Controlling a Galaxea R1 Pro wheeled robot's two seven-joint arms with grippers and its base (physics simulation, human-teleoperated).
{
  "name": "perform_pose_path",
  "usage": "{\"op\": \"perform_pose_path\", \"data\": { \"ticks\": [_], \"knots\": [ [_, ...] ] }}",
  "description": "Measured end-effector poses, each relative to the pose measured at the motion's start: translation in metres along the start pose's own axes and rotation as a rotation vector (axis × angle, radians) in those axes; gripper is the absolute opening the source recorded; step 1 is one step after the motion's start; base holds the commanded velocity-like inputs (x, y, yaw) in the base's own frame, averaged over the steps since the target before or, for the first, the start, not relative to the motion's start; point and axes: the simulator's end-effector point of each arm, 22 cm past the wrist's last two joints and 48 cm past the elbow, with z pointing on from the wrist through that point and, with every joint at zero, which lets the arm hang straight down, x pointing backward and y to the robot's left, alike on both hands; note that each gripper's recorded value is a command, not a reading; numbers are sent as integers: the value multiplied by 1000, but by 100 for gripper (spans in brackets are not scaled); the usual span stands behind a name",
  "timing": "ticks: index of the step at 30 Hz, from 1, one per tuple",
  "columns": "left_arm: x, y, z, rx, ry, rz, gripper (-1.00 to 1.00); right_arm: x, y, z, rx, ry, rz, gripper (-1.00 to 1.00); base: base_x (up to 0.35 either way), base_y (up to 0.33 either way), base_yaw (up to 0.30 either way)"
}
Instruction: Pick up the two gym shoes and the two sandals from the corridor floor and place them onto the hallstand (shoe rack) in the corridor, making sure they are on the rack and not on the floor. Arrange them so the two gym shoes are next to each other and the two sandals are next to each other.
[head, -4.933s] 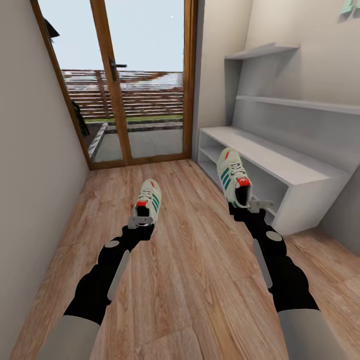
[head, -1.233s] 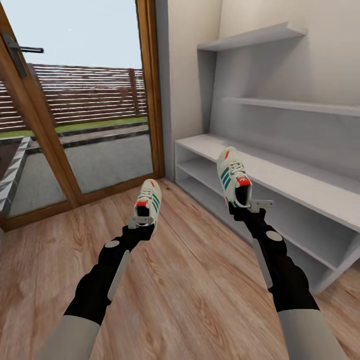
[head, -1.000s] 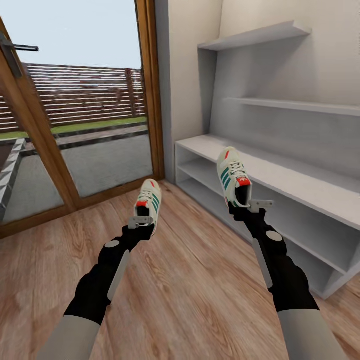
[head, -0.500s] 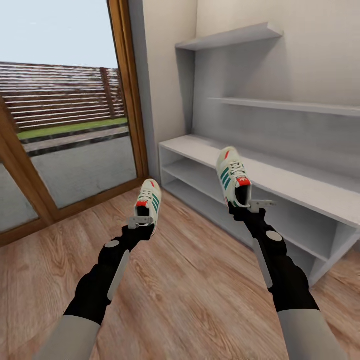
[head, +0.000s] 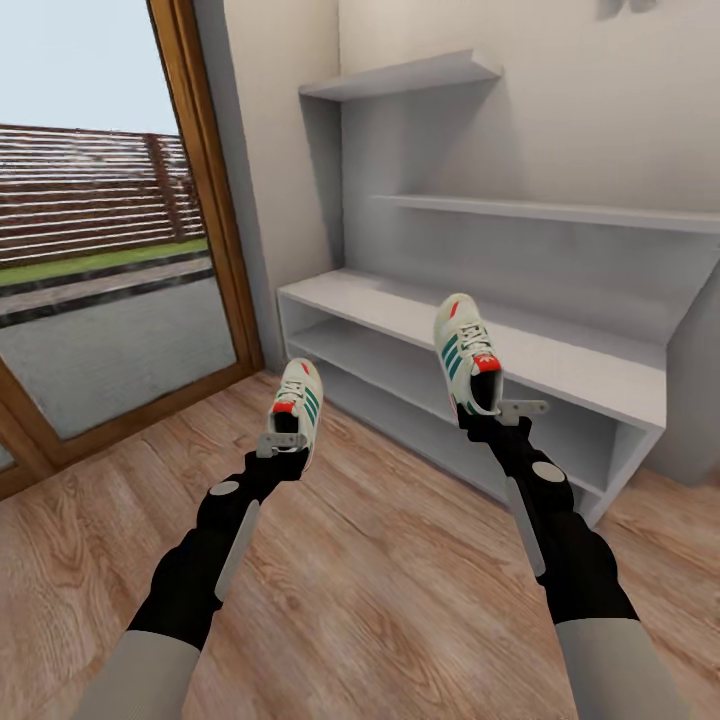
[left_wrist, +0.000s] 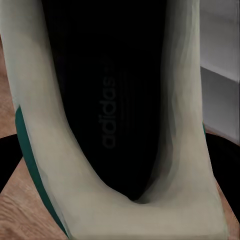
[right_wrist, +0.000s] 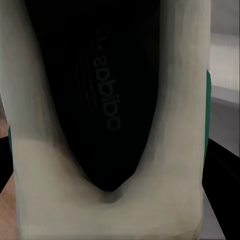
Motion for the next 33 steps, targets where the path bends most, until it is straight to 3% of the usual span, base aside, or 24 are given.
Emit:
{"op": "perform_pose_path", "data": {
  "ticks": [7,33],
  "knots": [
    [0,0,0,0,0,0,-100,0,0,0,0,0,0,-100,50,139,-253],
    [0,0,0,0,0,0,-100,0,0,0,0,0,0,-100,1,2,-253]
  ]
}}
